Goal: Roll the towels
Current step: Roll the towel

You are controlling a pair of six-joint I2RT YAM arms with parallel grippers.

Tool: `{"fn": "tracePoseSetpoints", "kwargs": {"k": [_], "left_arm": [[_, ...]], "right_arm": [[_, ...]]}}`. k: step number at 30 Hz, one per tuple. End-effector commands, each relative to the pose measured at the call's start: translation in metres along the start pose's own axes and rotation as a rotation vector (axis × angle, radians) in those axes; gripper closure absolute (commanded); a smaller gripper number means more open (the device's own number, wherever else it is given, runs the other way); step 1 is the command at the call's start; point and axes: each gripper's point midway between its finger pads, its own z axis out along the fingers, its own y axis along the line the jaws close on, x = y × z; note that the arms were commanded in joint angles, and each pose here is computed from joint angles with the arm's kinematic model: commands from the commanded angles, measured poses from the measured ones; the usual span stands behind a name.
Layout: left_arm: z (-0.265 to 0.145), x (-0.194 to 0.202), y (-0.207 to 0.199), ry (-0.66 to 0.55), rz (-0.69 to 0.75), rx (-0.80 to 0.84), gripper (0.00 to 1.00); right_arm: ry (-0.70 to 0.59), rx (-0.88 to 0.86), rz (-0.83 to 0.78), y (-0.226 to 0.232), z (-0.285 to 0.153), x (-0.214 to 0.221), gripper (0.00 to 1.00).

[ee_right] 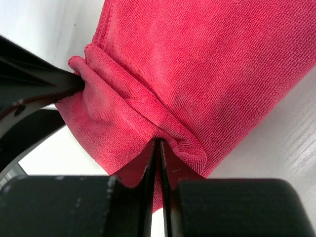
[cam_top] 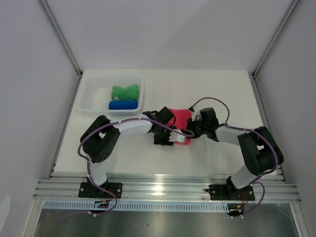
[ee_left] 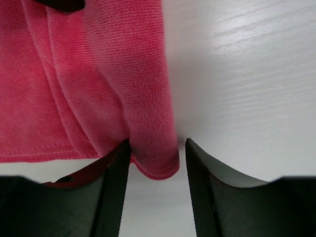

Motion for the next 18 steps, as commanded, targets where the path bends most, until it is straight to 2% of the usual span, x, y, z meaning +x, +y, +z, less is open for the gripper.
{"fn": "tracePoseSetpoints", "kwargs": {"k": [1, 3, 4, 6, 7, 8, 12, 18], "left_arm": [[0.009, 0.003, 0.0, 0.045, 0.016, -0.01, 0.5], [0.011, 0.002, 0.0, 0.051, 0.022, -0.019, 0.58], [0.011, 0.003, 0.002, 0.053, 0.017, -0.027, 0.7], [0.01, 0.002, 0.003, 0.05, 0.015, -0.031, 0.81], [0.01, 0.001, 0.002, 0.049, 0.009, -0.028, 0.94], [0.009, 0.001, -0.001, 0.045, 0.001, -0.011, 0.99], [0.0, -0.01, -0.006, 0.005, -0.072, 0.029, 0.99], [-0.017, -0.022, -0.008, -0.068, -0.17, 0.098, 0.99]], "right_arm": [[0.048, 0.068, 0.025, -0.013, -0.001, 0.014, 0.89], [0.046, 0.07, 0.028, -0.014, -0.002, 0.014, 0.89], [0.045, 0.069, 0.027, -0.013, -0.003, 0.015, 0.89], [0.039, 0.068, 0.026, -0.013, -0.004, 0.013, 0.89], [0.034, 0.064, 0.02, -0.012, -0.005, 0.011, 0.89], [0.029, 0.053, 0.013, -0.009, -0.005, 0.009, 0.88], [-0.028, 0.015, -0.045, 0.001, -0.014, -0.01, 0.83], [-0.132, -0.001, -0.227, 0.016, -0.044, -0.044, 0.73]]}}
